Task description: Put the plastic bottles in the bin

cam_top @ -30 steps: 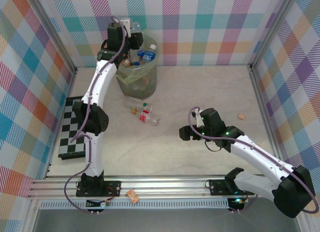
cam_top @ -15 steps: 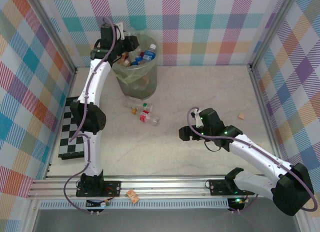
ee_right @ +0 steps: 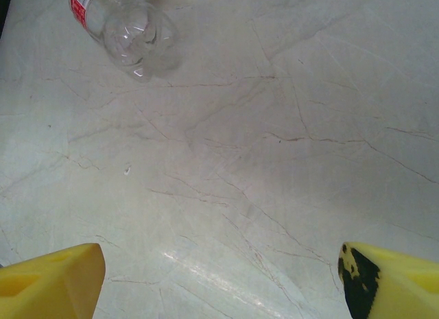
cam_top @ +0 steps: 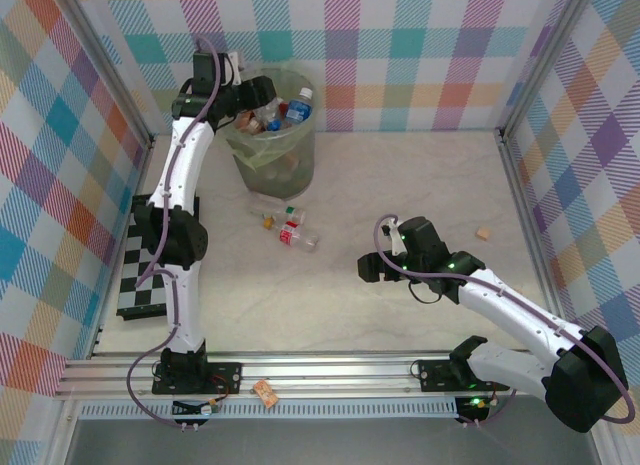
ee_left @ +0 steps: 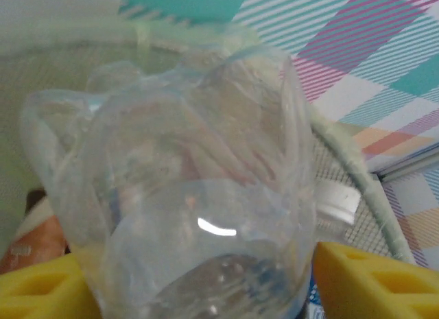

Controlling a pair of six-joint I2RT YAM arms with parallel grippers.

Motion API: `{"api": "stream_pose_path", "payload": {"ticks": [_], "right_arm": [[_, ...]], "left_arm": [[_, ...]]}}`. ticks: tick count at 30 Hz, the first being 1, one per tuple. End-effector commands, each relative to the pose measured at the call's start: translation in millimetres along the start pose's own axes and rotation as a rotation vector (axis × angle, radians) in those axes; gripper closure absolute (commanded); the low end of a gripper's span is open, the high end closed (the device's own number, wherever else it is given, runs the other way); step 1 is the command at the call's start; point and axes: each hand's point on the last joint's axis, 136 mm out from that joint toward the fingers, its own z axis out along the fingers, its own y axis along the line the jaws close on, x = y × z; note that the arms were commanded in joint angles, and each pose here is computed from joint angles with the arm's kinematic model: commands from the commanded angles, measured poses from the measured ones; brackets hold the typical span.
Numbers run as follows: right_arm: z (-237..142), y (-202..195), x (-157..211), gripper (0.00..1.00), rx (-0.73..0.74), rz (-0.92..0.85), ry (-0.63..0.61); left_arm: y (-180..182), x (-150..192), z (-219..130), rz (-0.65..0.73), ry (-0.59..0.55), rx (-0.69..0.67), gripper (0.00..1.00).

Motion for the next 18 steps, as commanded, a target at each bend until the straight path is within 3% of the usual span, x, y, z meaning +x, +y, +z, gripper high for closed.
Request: {"api": "stream_pose_path", "payload": {"ticks": [1, 6, 12, 18], "right_arm": [[0.9, 4.5, -1.4, 0.12, -0.024, 0.014, -0.004], [4.0, 6.2, -1.4, 0.12, -0.035, 0.023, 0.0], [5.8, 6.0, -0.3, 0.12, -0.036, 0.025, 0.002], [6.3, 8.7, -5.3, 0.12, -0.047, 0.015, -0.016]], "left_arm": [[-5.9, 10.3, -19.4, 0.035, 0.043, -0.006, 0.2], [-15.0, -13.1, -46.2, 0.065, -0.066, -0.02, 0.16], [1.4, -33.1, -83.5, 0.122, -0.164, -0.187, 0.11], [-15.8, -39.7, -104.0, 0.145, -0.208, -0.132, 0.1]]}}
